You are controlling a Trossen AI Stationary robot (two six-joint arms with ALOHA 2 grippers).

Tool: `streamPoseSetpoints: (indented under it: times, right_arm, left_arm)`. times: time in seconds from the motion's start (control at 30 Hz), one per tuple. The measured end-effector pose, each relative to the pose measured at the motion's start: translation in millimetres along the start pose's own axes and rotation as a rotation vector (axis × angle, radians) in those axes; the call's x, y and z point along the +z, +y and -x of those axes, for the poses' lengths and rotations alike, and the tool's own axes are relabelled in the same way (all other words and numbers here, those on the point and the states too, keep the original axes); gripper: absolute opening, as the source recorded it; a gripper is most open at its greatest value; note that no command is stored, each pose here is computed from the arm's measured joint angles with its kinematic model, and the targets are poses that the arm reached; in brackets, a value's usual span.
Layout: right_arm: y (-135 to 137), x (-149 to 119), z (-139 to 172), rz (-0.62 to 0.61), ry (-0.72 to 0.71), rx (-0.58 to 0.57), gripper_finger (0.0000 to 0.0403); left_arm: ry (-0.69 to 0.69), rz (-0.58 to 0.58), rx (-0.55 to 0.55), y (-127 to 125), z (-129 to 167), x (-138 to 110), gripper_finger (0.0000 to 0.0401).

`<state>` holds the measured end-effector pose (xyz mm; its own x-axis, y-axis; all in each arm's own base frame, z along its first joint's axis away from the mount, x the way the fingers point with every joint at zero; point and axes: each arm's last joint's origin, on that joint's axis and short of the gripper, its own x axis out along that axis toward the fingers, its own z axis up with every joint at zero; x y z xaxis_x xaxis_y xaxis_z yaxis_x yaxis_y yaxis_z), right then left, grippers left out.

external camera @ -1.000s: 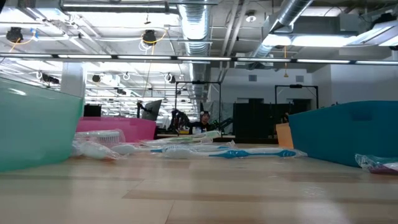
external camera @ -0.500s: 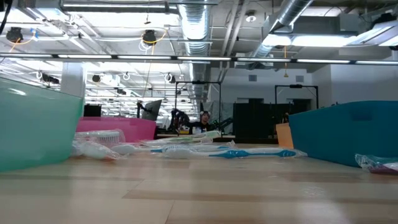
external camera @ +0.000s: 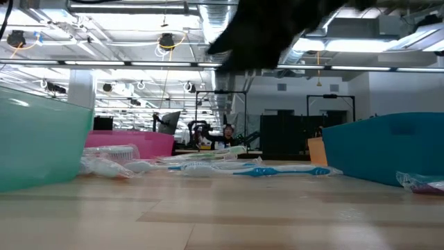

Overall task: Pick & Place Toothbrushes
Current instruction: Put the blue toothbrush into the green bin

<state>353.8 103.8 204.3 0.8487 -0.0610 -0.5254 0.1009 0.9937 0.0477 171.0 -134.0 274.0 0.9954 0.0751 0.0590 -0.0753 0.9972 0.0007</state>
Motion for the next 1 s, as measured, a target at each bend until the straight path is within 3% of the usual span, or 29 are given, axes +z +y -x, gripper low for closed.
streamPoseSetpoints:
  times: [0.1, 0.23, 0.4, 0.5, 0.77, 0.9, 1.0]
  right_arm:
    - [-14, -18, -25, -0.021, 0.115, 0.039, 0.027]
    - [-31, -41, -49, 0.02, 0.214, -0.01, 0.027]
    - [-56, -52, -66, 0.07, 0.266, -0.061, 0.027]
    - [-65, -56, -72, 0.094, 0.297, -0.015, 0.027]
    - [-53, -55, -69, 0.17, 0.287, 0.051, 0.027]
    - [-42, -49, -68, 0.261, 0.256, 0.037, 0.027]
    - [-38, -60, -81, 0.305, 0.285, 0.015, 0.027]
  left_arm:
    - [-0.004, -0.047, -0.008, 4, -3, 0, 0.02]
    - [-0.04, -0.05, -0.044, 14, -9, 6, 0.02]
    - [-0.069, -0.05, -0.154, 21, -14, 9, 0.02]
    - [-0.074, -0.054, -0.191, 22, -16, 9, 0.02]
    - [-0.074, -0.091, -0.199, 23, -17, 8, 0.02]
    - [-0.072, -0.097, -0.199, 23, -17, 8, 0.02]
    - [-0.072, -0.097, -0.197, 23, -17, 8, 0.02]
